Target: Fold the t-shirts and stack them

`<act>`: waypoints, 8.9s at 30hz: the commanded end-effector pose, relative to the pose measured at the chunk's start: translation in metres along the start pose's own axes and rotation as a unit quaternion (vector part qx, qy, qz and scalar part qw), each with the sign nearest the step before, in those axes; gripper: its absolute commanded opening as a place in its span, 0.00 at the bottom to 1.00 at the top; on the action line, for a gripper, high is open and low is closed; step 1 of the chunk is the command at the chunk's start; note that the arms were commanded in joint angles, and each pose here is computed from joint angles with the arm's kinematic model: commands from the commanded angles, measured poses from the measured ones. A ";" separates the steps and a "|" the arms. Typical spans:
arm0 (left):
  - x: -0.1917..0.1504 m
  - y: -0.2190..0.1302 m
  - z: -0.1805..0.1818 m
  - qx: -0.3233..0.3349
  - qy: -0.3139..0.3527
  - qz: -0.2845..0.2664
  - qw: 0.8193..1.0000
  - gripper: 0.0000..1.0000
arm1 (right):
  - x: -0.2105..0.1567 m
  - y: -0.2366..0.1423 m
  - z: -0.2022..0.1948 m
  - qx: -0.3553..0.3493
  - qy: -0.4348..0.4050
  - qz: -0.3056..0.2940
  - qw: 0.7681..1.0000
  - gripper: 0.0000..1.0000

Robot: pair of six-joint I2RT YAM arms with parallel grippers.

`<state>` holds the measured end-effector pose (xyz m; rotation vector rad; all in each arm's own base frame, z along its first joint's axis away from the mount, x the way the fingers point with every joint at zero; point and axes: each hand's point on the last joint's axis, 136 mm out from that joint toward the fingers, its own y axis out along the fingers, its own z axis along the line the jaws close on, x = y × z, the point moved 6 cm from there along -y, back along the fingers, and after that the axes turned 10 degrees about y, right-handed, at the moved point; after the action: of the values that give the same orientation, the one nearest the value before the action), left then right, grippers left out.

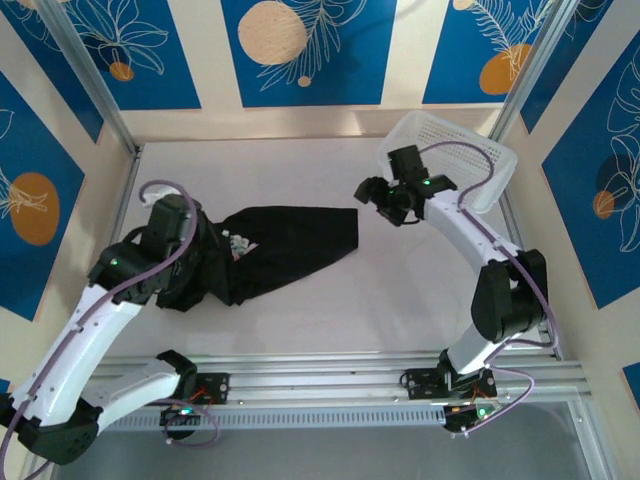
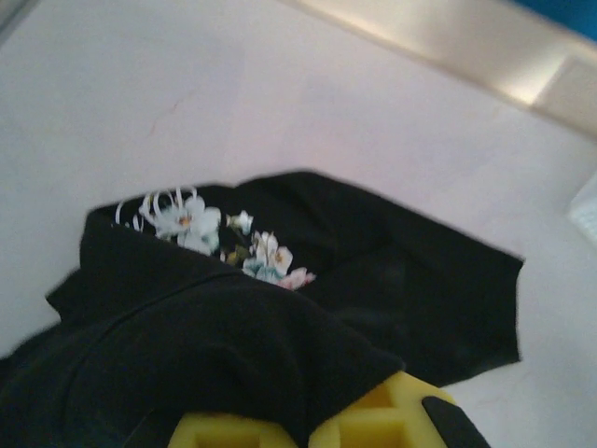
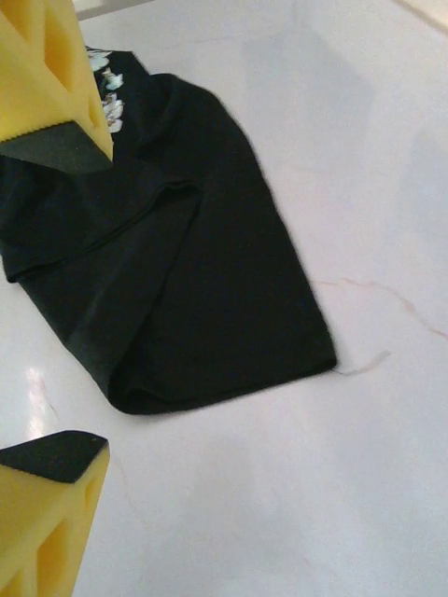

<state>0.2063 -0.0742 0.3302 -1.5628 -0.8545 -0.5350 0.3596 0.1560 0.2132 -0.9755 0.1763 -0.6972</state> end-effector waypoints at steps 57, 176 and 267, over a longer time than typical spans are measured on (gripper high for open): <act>0.048 -0.054 0.025 0.051 -0.028 -0.087 0.994 0.00 | -0.069 -0.049 0.117 0.134 -0.047 0.050 0.989 0.00; -0.086 0.247 0.081 0.059 -0.035 0.299 0.952 0.48 | -0.004 0.070 -0.110 -0.205 -0.013 0.174 0.963 0.57; -0.096 0.091 0.103 0.199 -0.065 0.218 0.953 0.00 | -0.019 0.002 -0.158 -0.228 0.157 0.108 0.955 0.59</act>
<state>0.2225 -0.0043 0.1798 -1.4309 -0.6564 -0.0039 0.2767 0.0544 0.1330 -1.2801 0.6522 -0.6104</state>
